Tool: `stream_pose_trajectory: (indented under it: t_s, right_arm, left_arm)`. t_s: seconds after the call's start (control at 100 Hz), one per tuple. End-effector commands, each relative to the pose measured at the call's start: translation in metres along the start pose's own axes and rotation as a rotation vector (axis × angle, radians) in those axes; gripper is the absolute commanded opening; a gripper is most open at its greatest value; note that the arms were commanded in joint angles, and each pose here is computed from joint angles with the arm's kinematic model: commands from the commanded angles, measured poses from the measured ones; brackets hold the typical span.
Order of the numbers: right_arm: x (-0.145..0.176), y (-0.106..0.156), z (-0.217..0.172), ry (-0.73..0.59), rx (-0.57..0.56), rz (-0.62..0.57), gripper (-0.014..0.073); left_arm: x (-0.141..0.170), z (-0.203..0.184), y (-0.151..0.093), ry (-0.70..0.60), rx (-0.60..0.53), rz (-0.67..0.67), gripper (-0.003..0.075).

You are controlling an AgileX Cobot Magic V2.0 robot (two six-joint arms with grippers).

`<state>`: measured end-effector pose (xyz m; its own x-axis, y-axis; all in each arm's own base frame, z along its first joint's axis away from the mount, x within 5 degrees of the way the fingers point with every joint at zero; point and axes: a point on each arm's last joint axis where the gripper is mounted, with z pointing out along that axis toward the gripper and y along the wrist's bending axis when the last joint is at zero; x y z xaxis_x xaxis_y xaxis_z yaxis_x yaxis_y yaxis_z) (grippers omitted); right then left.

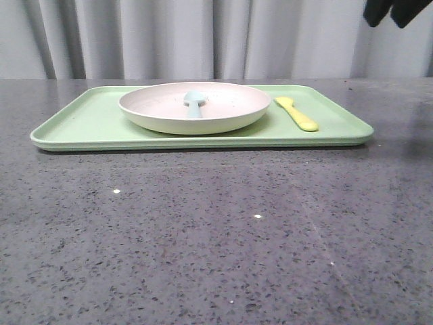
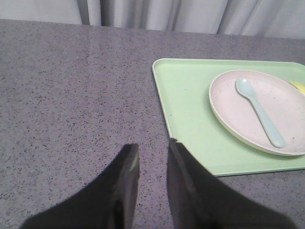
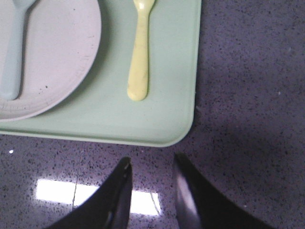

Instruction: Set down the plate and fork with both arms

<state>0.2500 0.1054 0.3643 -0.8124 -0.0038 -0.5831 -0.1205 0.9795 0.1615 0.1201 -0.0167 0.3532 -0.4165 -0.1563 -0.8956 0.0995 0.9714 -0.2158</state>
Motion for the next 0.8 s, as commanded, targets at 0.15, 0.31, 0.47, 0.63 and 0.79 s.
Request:
stream_pose_trajectory:
  t_s: [0.15, 0.31, 0.47, 0.63, 0.79]
  right_arm:
    - [0.032, -0.015, -0.043, -0.264, -0.059, -0.038, 0.0242]
    - [0.064, -0.027, -0.055, -0.332, -0.075, -0.047, 0.0242]
    - [0.095, -0.039, -0.062, -0.404, -0.077, -0.069, 0.0242]
    - [0.125, -0.050, -0.067, -0.472, -0.098, -0.073, 0.0242]
    - [0.152, -0.059, -0.069, -0.526, -0.116, -0.071, 0.0242]
  left_arm:
    - [-0.002, -0.016, -0.002, -0.142, 0.010, -0.007, 0.0153]
    - [0.000, -0.021, -0.002, -0.148, 0.014, -0.004, 0.0153]
    - [0.002, -0.020, -0.003, -0.131, 0.015, -0.004, 0.0153]
    - [0.006, -0.018, -0.001, -0.118, 0.012, -0.005, 0.0153]
    - [0.013, -0.013, 0.001, -0.093, 0.007, -0.010, 0.0153]
